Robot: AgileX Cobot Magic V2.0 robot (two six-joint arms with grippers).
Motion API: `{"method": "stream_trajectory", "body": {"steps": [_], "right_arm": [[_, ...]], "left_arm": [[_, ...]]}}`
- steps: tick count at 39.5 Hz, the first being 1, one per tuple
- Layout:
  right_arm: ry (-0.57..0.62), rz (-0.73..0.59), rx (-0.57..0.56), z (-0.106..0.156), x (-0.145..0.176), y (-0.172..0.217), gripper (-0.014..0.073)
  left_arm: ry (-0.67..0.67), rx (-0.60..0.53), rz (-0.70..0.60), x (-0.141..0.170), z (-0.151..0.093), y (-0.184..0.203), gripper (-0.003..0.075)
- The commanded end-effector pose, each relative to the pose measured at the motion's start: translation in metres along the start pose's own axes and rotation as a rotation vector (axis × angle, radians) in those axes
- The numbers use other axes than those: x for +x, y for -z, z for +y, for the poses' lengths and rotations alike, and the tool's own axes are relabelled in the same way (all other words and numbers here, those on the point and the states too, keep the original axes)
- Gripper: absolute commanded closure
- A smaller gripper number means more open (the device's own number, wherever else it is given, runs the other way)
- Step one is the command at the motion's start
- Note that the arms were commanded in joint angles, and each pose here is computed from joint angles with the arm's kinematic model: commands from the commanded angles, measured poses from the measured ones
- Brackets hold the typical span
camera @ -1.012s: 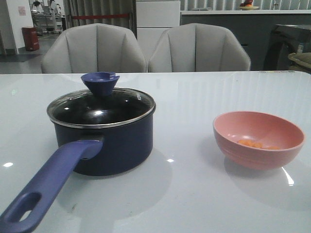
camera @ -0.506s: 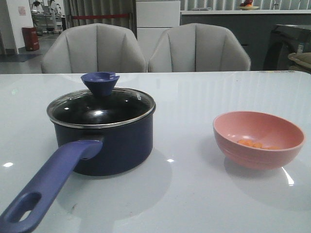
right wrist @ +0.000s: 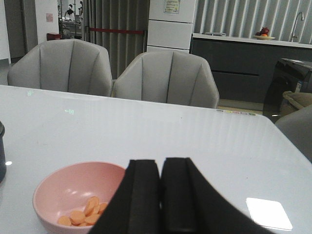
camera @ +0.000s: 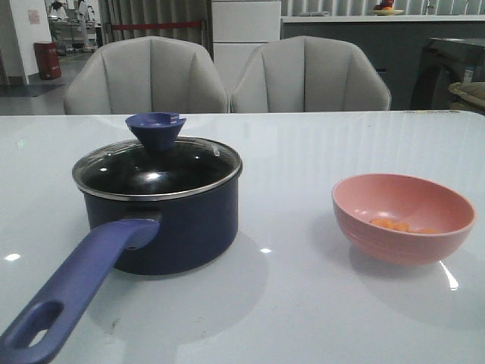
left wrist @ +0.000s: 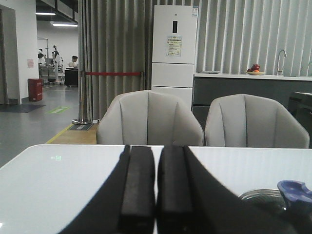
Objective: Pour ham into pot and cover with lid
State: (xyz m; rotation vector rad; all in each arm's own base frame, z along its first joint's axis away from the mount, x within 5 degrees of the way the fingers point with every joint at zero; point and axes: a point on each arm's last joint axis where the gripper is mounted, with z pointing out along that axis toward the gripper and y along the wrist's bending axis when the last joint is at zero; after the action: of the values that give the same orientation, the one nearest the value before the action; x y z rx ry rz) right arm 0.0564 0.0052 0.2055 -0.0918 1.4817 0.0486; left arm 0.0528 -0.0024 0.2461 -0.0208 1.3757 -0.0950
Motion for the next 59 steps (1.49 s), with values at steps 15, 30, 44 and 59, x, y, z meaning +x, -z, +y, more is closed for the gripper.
{"method": "stream_trajectory", "body": {"steps": [15,30,44,59], "right_arm": [[0.012,-0.084,0.003,0.000,-0.005,0.002,0.0459],[0.012,-0.084,0.003,0.000,-0.005,0.002,0.0459],[0.012,-0.084,0.003,0.000,-0.005,0.002,0.0459],[0.012,-0.084,0.003,0.000,-0.005,0.002,0.0459]], "left_arm": [[0.020,-0.060,0.345,-0.066,-0.002,-0.043,0.0607],[0.022,-0.065,0.410,-0.057,-0.001,-0.052,0.0606],[0.027,-0.064,0.409,-0.057,-0.001,-0.052,0.0521],[0.034,-0.064,0.410,-0.057,-0.002,-0.052,0.0210]]}}
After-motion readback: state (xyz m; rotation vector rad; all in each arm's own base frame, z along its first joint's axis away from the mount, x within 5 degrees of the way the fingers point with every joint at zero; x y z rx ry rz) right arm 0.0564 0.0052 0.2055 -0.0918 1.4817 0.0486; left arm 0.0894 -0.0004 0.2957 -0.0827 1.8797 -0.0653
